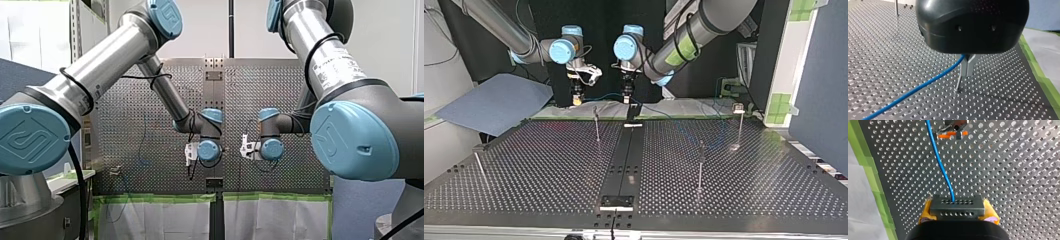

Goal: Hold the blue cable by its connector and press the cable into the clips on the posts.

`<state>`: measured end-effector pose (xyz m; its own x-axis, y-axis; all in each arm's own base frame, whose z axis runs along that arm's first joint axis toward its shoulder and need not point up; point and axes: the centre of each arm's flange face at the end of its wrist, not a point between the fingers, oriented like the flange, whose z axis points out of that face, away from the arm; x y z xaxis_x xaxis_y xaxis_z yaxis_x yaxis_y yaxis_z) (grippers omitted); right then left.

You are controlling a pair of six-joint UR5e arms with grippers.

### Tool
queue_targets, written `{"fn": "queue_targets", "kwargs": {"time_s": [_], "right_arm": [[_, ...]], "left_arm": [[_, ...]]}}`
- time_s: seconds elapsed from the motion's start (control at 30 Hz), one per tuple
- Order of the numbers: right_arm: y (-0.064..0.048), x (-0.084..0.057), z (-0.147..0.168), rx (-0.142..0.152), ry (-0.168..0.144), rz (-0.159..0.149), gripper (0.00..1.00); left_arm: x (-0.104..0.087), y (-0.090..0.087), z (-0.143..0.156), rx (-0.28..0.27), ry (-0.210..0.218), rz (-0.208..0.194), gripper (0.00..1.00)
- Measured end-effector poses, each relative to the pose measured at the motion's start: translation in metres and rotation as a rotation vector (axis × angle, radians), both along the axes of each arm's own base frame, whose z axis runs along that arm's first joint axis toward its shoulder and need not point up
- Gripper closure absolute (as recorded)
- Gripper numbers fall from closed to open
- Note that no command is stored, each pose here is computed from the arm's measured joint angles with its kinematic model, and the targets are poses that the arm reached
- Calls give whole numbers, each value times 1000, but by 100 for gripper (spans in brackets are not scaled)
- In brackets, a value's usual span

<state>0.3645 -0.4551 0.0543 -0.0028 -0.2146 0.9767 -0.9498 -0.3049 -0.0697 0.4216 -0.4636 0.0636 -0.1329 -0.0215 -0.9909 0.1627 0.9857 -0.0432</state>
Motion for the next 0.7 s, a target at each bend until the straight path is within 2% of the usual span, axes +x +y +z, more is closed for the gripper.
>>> {"fn": "queue_targets", "kwargs": {"time_s": [0.27, 0.57, 0.7], "right_arm": [[-2, -2, 0, 1, -1, 7, 100], [-13, -11, -2, -6, -25, 28, 100], [-18, -17, -5, -1, -32, 35, 100]], "left_arm": [[5, -13, -17, 7, 36, -9, 100], [27, -28, -1, -62, 3, 4, 100], [27, -30, -11, -65, 7, -3, 100]]}}
